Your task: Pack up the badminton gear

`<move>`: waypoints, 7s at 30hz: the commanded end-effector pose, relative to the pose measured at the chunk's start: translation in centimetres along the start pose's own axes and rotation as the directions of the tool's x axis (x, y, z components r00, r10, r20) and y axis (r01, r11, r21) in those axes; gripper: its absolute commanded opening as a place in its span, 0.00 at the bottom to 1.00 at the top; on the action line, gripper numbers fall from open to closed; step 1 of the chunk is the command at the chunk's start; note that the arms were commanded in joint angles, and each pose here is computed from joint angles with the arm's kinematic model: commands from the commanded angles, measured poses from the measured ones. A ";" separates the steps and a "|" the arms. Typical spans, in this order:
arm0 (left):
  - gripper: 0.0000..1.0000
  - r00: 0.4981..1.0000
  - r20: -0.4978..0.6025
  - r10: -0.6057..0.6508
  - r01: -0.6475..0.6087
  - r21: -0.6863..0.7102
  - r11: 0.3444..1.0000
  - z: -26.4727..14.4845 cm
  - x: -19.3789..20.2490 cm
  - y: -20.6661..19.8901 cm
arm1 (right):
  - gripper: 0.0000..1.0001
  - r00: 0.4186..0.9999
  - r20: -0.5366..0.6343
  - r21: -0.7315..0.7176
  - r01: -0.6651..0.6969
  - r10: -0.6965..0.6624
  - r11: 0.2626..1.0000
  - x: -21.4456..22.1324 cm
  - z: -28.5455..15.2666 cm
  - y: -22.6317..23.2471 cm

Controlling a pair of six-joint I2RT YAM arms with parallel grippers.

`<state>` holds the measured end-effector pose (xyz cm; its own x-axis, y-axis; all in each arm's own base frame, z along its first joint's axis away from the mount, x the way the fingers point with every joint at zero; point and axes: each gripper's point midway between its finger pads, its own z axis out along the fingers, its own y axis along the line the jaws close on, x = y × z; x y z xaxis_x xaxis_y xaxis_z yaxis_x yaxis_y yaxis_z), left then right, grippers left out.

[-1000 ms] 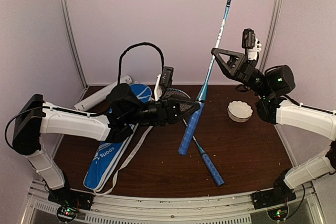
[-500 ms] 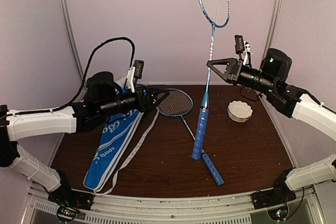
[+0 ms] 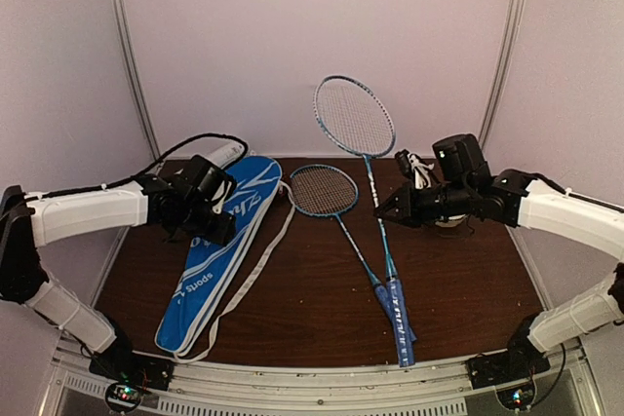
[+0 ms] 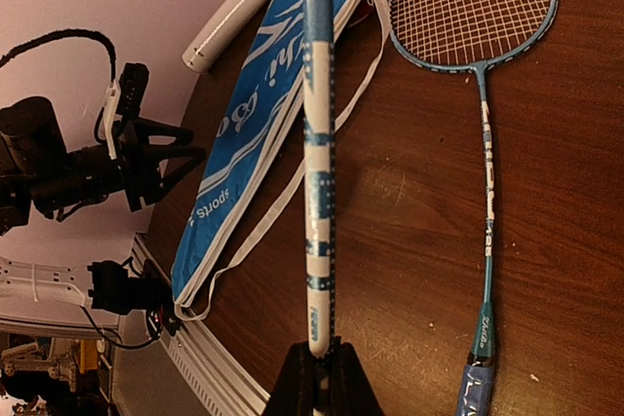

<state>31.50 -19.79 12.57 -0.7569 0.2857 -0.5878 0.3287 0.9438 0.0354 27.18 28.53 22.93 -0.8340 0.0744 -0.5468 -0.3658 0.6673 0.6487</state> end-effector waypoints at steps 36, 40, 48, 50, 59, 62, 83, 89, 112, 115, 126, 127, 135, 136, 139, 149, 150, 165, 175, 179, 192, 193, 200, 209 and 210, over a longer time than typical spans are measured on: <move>0.00 0.953 -0.293 0.074 -0.055 0.073 0.996 6.5 5.7 -2.1 | 0.00 0.974 -0.219 0.068 0.069 -0.053 0.995 8.0 1.6 -1.7; 0.00 0.968 -0.249 0.013 0.012 0.099 0.995 5.3 4.1 -2.8 | 0.00 0.967 -0.248 0.097 0.089 -0.063 0.991 8.9 1.0 -2.6; 0.00 0.987 -0.130 -0.098 0.119 0.170 0.978 3.0 0.4 -4.7 | 0.00 0.935 -0.348 0.149 0.124 -0.065 0.981 12.1 -0.4 -4.7; 0.00 0.988 -0.100 -0.116 0.133 0.183 0.974 2.4 -0.5 -5.1 | 0.00 0.925 -0.374 0.165 0.139 -0.068 0.976 12.9 -0.6 -5.1; 0.00 0.987 -0.028 -0.161 0.163 0.241 0.957 0.4 -2.7 -7.4 | 0.00 0.870 -0.474 0.184 0.247 -0.134 0.951 16.5 1.3 -4.9; 0.00 0.985 -0.012 -0.170 0.168 0.253 0.953 -0.1 -3.3 -7.9 | 0.00 0.858 -0.489 0.188 0.283 -0.161 0.941 16.8 2.2 -4.3; 0.00 0.996 0.082 -0.038 -0.011 0.526 0.851 -2.7 -3.2 -16.0 | 0.00 0.855 -0.492 0.094 0.240 -0.165 0.966 15.5 11.5 0.7; 0.00 0.995 0.098 0.017 -0.072 0.583 0.809 -3.2 -2.5 -17.0 | 0.00 0.864 -0.471 0.046 0.228 -0.180 0.973 15.0 12.9 1.7; 0.00 0.999 0.023 0.033 -0.039 0.740 0.671 -4.1 1.9 -19.2 | 0.00 0.949 -0.291 -0.035 0.116 -0.121 0.993 9.9 18.3 3.2; 0.00 0.997 0.013 0.072 -0.059 0.735 0.676 -3.7 2.2 -19.2 | 0.00 0.946 -0.293 -0.076 0.120 -0.137 0.990 10.1 18.4 3.8; 0.00 0.991 0.009 0.133 -0.083 0.824 0.560 -4.2 3.2 -21.2 | 0.00 0.980 -0.181 -0.138 0.056 -0.080 0.989 7.1 20.0 3.5; 0.00 0.990 0.008 0.138 -0.084 0.828 0.554 -4.3 3.4 -21.3 | 0.00 0.985 -0.158 -0.153 0.036 -0.061 0.988 6.4 20.2 3.6; 0.00 0.984 -0.018 0.179 -0.082 0.840 0.537 -3.7 4.6 -21.4 | 0.00 0.997 -0.072 -0.186 -0.044 0.031 0.982 3.2 21.8 3.7; 0.00 0.984 -0.020 0.179 -0.081 0.838 0.540 -3.5 4.6 -21.3 | 0.00 0.997 -0.068 -0.179 -0.049 0.037 0.983 3.0 22.1 3.6; 0.00 0.986 -0.027 0.166 -0.070 0.831 0.552 -2.9 4.5 -20.7 | 0.00 0.996 -0.068 -0.169 -0.076 0.065 0.983 2.9 23.0 2.8; 0.00 0.987 -0.055 0.150 -0.064 0.723 0.688 2.3 3.4 -15.8 | 0.23 0.994 -0.088 -0.188 -0.074 0.059 0.979 3.5 23.6 2.5; 0.00 0.987 -0.057 0.150 -0.064 0.718 0.693 2.7 3.2 -15.6 | 0.29 0.994 -0.095 -0.200 -0.074 0.056 0.977 3.6 23.5 2.8; 0.00 0.988 -0.058 0.143 -0.064 0.689 0.722 3.5 3.1 -14.9 | 0.70 0.911 -0.149 -0.296 0.331 -0.385 0.896 12.8 11.7 1.5; 0.00 0.990 -0.079 0.121 -0.039 0.661 0.749 4.1 2.9 -14.5 | 0.77 0.716 -0.232 -0.300 0.592 -0.659 0.748 22.5 7.0 0.6; 0.00 0.990 -0.083 0.116 -0.034 0.656 0.754 4.1 2.8 -14.5 | 0.79 0.582 -0.377 -0.284 0.668 -0.721 0.688 26.3 7.6 -0.4; 0.32 0.998 -0.060 0.009 0.023 0.502 0.865 1.1 2.2 -11.7 | 0.67 0.496 -0.440 -0.221 0.748 -0.748 0.626 29.1 10.7 -0.4; 0.39 0.999 -0.049 0.017 0.009 0.482 0.876 0.1 2.6 -11.9 | 0.65 0.497 -0.441 -0.219 0.747 -0.747 0.627 29.2 10.7 -0.4; 0.50 0.989 -0.149 -0.007 0.054 0.318 0.947 -4.3 9.6 -11.7 | 0.55 0.511 -0.429 -0.194 0.754 -0.745 0.628 28.7 10.9 0.0; 0.48 0.950 -0.305 -0.071 0.146 0.231 0.962 -6.5 16.5 -16.0 | 0.51 0.524 -0.424 -0.192 0.745 -0.739 0.639 28.9 11.0 0.6; 0.46 0.946 -0.315 -0.073 0.147 0.219 0.965 -6.5 16.7 -16.2 | 0.51 0.524 -0.423 -0.193 0.745 -0.739 0.639 28.9 11.0 0.6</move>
<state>10.17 -29.44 7.71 -0.8656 0.3666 -0.3411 0.4624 0.8467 -0.2633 7.41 39.52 2.40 -0.3279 -0.7538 -0.5695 -0.9411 0.3132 0.1273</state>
